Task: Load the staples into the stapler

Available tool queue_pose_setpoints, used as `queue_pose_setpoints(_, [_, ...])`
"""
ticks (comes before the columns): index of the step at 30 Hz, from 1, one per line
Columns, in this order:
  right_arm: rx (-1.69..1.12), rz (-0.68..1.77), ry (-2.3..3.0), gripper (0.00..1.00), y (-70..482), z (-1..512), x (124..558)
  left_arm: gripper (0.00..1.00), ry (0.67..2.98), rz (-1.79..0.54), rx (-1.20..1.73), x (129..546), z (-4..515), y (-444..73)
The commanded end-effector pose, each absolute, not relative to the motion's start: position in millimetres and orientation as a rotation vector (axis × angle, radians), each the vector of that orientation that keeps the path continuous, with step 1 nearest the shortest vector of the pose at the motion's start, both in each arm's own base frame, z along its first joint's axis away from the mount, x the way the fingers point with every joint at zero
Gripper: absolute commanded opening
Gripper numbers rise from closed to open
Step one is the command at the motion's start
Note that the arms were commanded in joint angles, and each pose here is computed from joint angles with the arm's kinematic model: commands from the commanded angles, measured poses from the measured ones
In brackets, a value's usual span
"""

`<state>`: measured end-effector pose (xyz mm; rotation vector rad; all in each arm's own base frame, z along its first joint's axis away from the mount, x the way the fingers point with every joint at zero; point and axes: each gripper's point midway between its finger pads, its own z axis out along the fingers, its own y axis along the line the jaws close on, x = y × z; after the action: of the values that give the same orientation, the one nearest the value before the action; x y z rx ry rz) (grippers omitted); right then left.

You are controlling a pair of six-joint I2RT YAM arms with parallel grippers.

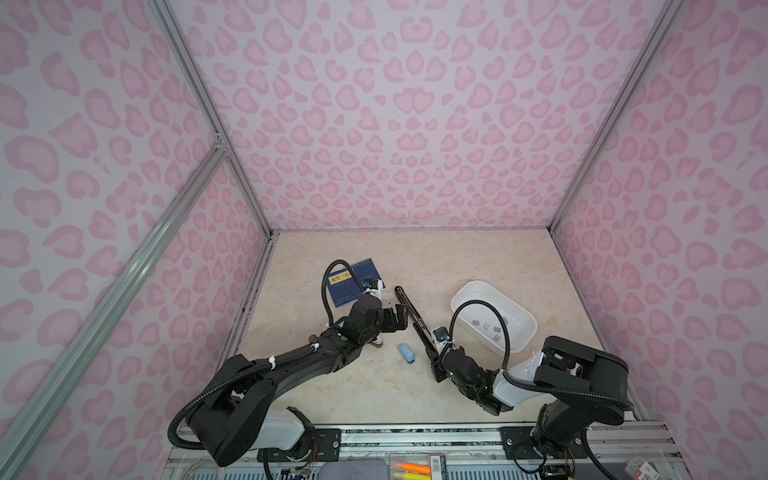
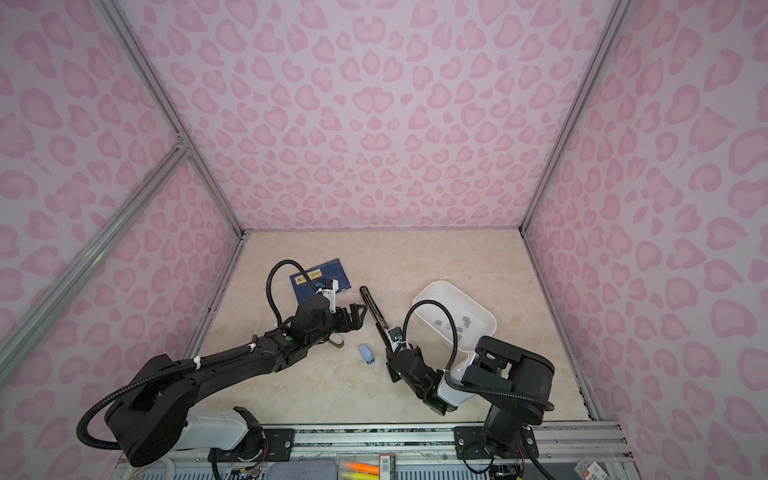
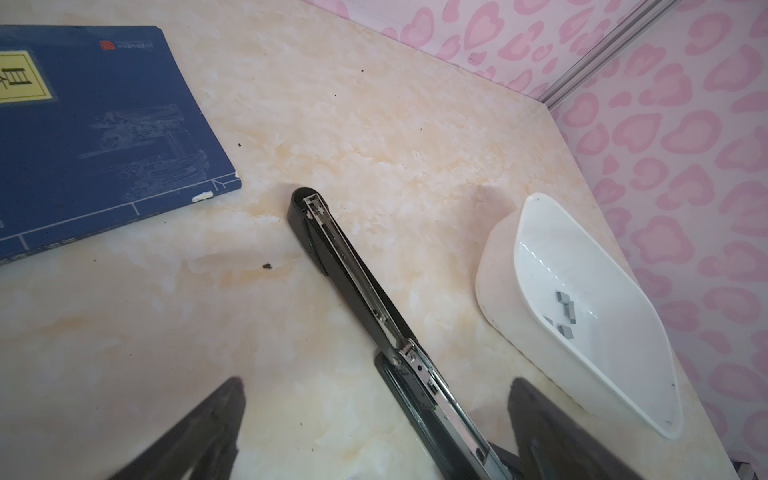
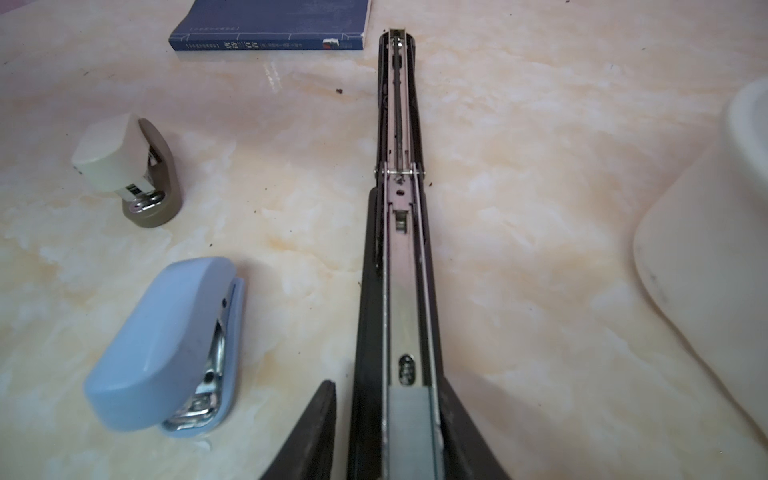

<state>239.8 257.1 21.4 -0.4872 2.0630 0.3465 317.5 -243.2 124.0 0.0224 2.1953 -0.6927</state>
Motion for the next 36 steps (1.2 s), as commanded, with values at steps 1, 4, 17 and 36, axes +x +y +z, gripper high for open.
queue_pose_setpoints(1, [-0.505, 0.369, 2.061, 0.37, 257, 18, 236, 0.99, 2.170, -0.726, 0.057, 320, 130, -251])
queue_pose_setpoints(4, [-0.500, 0.373, 2.049, 0.32, 256, 21, 236, 0.93, 2.171, -0.712, 0.053, 322, 128, -251])
queue_pose_setpoints(17, [-0.515, 0.380, 2.052, 0.16, 264, 23, 239, 0.86, 2.349, -0.830, -0.135, 336, 93, -265])
queue_pose_setpoints(36, [-0.469, 0.452, 2.101, 0.11, 266, 24, 240, 0.87, 2.515, -0.912, -0.315, 364, 30, -297])
